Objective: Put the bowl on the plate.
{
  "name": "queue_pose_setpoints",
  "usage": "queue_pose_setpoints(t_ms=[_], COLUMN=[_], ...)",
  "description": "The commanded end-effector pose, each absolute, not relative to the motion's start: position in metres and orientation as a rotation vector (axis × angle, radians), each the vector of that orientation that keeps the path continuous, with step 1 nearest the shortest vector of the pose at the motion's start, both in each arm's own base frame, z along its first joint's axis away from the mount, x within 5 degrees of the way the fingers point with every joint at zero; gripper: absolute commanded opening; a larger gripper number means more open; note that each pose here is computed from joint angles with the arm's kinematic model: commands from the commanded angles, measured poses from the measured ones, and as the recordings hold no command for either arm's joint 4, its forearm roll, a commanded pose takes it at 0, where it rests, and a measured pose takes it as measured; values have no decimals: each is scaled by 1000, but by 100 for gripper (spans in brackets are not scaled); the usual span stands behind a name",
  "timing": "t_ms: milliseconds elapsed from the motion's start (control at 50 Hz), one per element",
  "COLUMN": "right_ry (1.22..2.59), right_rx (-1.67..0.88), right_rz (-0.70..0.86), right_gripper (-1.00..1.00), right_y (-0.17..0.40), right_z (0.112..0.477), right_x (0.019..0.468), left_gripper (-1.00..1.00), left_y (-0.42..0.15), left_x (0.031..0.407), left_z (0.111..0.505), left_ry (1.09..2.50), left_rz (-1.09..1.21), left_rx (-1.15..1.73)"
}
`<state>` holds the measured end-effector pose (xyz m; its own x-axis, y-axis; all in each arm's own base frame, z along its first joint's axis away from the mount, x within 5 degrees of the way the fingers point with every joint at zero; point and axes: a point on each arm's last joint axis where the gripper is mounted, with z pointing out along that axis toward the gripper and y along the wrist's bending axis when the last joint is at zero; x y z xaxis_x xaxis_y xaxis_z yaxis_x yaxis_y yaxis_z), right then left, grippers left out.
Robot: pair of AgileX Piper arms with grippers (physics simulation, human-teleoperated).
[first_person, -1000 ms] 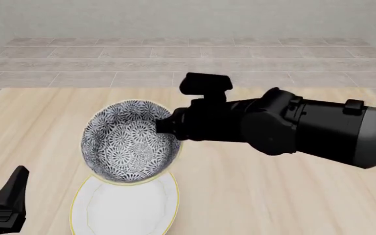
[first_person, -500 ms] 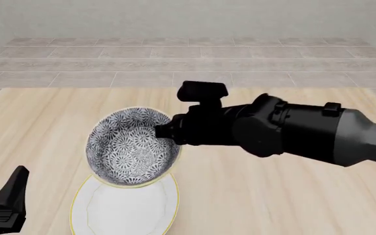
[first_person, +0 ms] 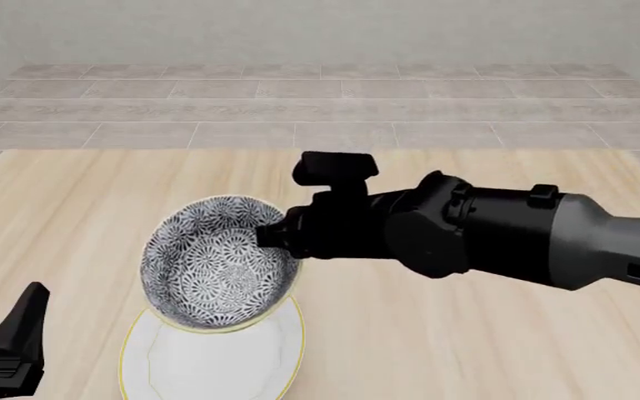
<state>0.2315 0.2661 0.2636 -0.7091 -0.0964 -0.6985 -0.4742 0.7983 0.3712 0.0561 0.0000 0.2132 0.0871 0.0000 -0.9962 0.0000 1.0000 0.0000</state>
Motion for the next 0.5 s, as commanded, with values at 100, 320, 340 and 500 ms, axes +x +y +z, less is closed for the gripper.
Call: queue_pose_setpoints(t_ms=[100, 320, 340, 500], right_ry=[2300, 2306, 2306, 2313], right_rx=[-412, -413, -415, -421], right_rz=[737, 735, 736, 733], right_gripper=[-100, -100, -100, -100], right_y=[273, 277, 278, 280], right_z=[262, 258, 257, 254], right_x=[229, 232, 231, 231], left_gripper=[100, 100, 100, 100], left_y=[0, 0, 0, 0], left_x=[56, 56, 56, 56], left_z=[213, 213, 213, 213], left_ry=[1484, 1484, 1484, 1484], left_rz=[0, 0, 0, 0], left_rx=[0, 0, 0, 0])
